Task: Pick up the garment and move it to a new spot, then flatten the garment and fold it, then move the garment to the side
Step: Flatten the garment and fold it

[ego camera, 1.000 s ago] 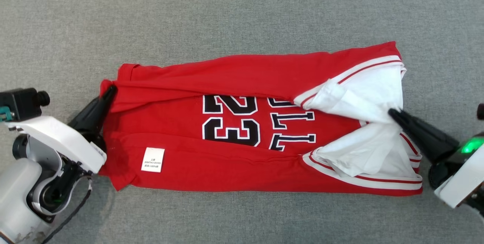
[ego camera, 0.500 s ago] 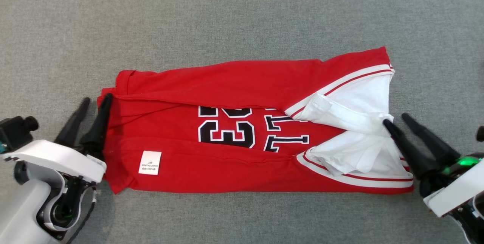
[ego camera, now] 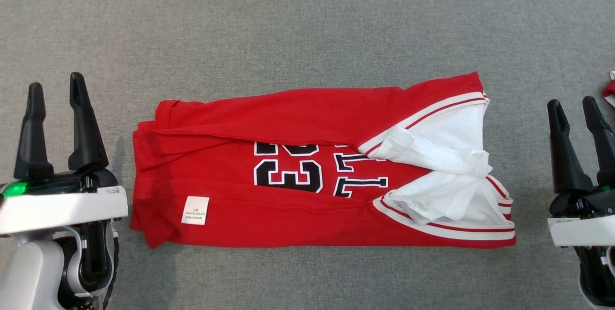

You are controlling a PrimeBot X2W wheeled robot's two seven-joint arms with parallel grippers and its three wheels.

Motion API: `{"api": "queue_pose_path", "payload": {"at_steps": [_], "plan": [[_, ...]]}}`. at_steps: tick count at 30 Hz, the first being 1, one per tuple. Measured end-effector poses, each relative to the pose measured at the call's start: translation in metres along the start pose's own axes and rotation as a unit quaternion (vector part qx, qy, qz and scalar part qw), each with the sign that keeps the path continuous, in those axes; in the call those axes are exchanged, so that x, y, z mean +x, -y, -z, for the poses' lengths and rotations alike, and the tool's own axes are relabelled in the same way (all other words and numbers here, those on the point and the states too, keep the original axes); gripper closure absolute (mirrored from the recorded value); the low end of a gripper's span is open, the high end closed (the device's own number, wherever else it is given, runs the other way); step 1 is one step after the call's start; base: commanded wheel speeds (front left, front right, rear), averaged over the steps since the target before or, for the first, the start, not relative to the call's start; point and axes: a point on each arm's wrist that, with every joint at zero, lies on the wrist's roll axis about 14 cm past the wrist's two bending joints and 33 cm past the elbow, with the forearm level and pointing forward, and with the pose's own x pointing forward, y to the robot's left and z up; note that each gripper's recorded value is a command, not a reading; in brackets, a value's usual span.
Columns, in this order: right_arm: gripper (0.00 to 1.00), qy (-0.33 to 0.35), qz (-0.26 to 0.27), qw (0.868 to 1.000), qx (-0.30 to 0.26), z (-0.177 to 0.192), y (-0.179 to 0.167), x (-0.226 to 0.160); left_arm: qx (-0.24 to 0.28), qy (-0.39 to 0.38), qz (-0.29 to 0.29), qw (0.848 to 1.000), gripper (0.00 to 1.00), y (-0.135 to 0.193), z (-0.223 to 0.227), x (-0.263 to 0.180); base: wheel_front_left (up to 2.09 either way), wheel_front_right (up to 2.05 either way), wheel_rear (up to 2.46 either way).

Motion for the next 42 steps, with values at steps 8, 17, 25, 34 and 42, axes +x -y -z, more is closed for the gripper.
{"api": "queue_pose_path", "payload": {"at_steps": [8,17,25,34,42], "plan": [[0.0,0.015,-0.007,0.997,-0.078,-0.006,-0.016,0.004,0.097,0.039,0.036,0.994,0.0,0.011,-0.015,-0.011,0.0,0.0,0.0],[0.0,-0.03,0.001,0.994,-0.105,0.021,-0.013,-0.004,0.152,-0.005,0.061,0.986,0.0,0.014,0.011,-0.037,0.0,0.0,0.0],[0.0,-0.057,0.008,0.993,-0.103,0.037,-0.009,-0.01,0.161,-0.011,0.067,0.985,0.0,0.017,0.014,-0.048,0.0,0.0,0.0],[0.0,-0.096,0.007,0.992,-0.078,0.065,-0.012,-0.017,0.162,-0.012,0.066,0.984,0.0,0.017,0.015,-0.051,0.0,0.0,0.0],[0.0,-0.173,0.016,0.984,-0.041,0.114,-0.013,-0.028,0.161,-0.018,0.065,0.985,0.0,0.016,0.021,-0.044,0.0,0.0,0.0]]}}
